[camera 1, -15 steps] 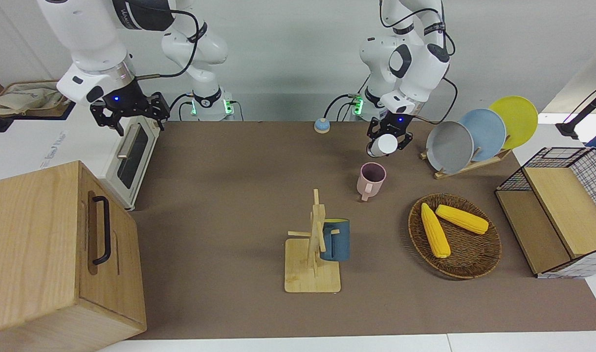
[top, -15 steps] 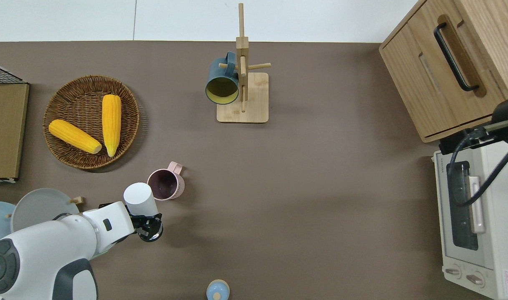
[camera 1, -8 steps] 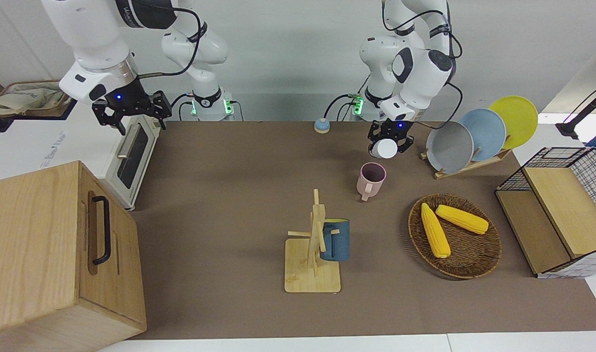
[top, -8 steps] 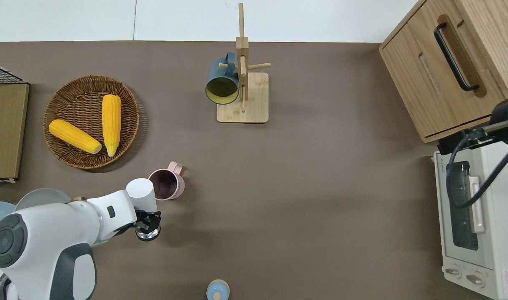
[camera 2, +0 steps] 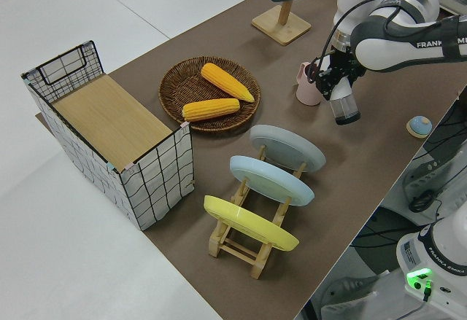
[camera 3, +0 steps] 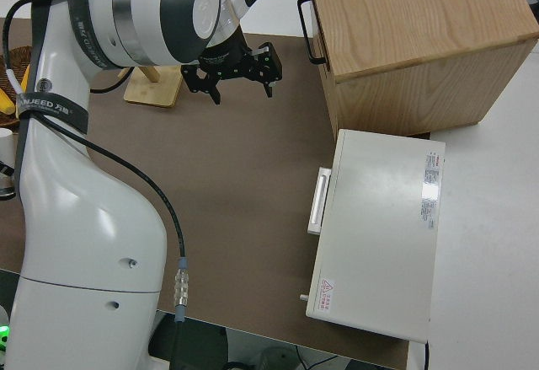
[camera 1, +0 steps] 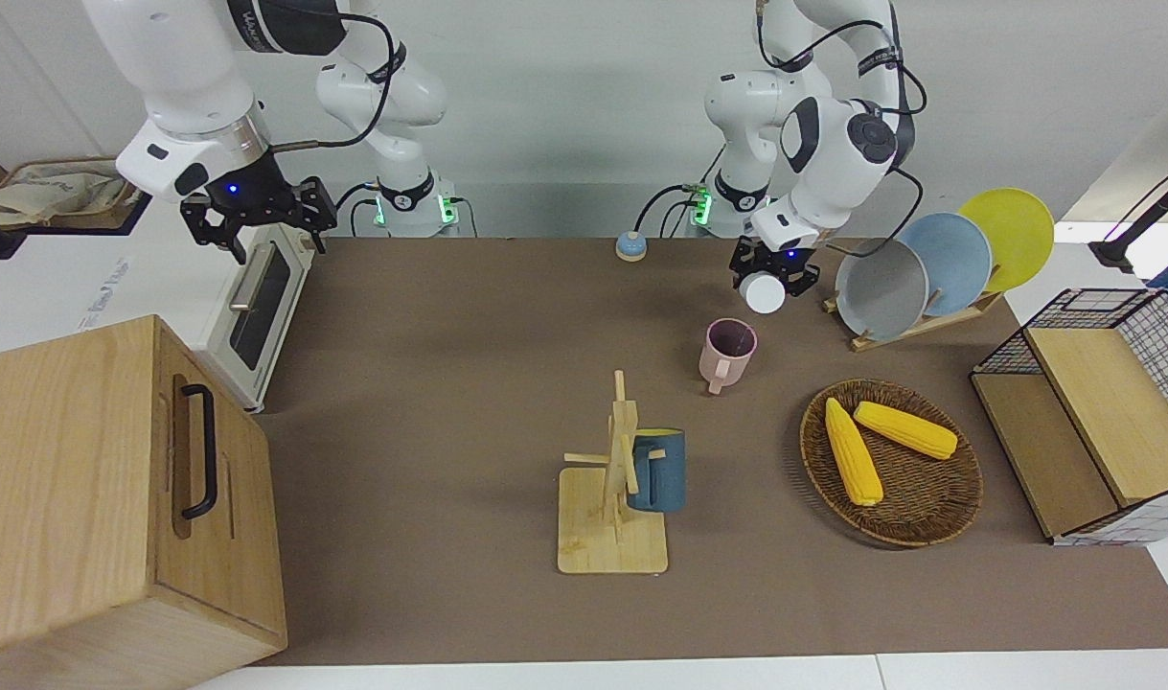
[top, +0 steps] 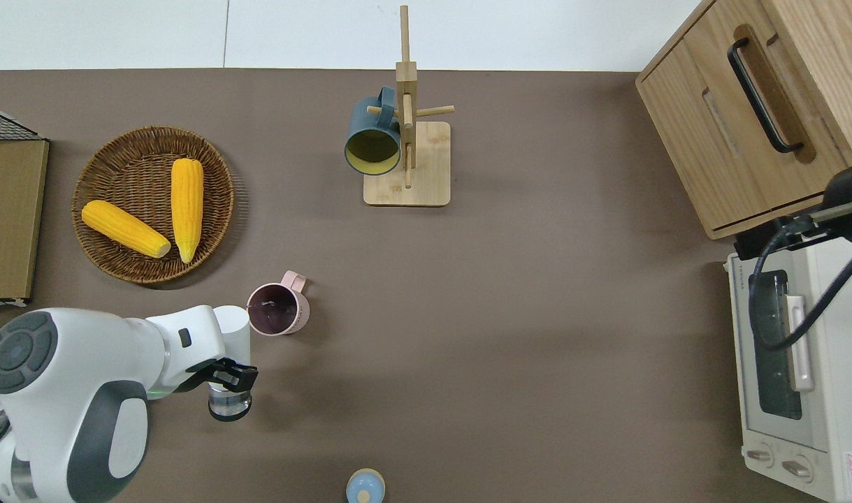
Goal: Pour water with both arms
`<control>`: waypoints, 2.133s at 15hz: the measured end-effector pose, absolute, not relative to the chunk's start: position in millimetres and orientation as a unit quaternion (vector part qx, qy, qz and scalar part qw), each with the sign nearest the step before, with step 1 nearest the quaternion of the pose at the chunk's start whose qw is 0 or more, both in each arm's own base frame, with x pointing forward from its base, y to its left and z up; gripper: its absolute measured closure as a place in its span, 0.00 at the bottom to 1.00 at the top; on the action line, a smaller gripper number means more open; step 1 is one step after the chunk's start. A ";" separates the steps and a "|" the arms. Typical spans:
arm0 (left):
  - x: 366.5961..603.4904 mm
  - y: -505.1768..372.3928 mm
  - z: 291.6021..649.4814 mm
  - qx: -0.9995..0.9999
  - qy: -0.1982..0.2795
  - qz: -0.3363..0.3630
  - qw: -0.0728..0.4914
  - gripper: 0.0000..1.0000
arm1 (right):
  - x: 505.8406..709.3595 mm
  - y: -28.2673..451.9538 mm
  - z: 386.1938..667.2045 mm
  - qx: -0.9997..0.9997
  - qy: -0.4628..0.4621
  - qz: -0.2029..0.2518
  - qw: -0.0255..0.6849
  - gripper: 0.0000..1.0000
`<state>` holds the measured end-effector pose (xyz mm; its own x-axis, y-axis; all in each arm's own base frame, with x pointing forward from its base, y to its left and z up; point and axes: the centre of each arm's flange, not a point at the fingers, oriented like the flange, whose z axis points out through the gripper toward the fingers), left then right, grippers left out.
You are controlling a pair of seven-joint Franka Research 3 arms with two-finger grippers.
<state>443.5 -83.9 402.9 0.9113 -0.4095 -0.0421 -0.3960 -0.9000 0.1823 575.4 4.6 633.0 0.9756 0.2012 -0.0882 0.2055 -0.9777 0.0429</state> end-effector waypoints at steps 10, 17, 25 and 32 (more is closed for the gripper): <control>456.8 -94.7 402.6 0.976 -0.191 -0.061 0.079 0.37 | 575.4 4.6 633.2 0.994 0.102 -0.042 0.026 0.01; 454.6 -100.3 401.8 0.978 -0.184 -0.067 0.073 0.37 | 575.3 4.6 633.2 0.994 0.102 -0.042 0.026 0.01; 453.8 -104.6 403.0 0.979 -0.182 -0.071 0.064 0.37 | 575.3 4.6 633.2 0.994 0.102 -0.042 0.026 0.01; 452.1 -109.3 402.7 0.978 -0.186 -0.074 0.062 0.37 | 575.3 4.6 633.2 0.994 0.102 -0.042 0.026 0.01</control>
<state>452.1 -109.3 402.7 0.9199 -0.3727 -0.1216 -0.3544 -0.9232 0.1487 575.3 4.6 633.2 0.9756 0.2013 -0.0879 0.2056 -0.9777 0.0431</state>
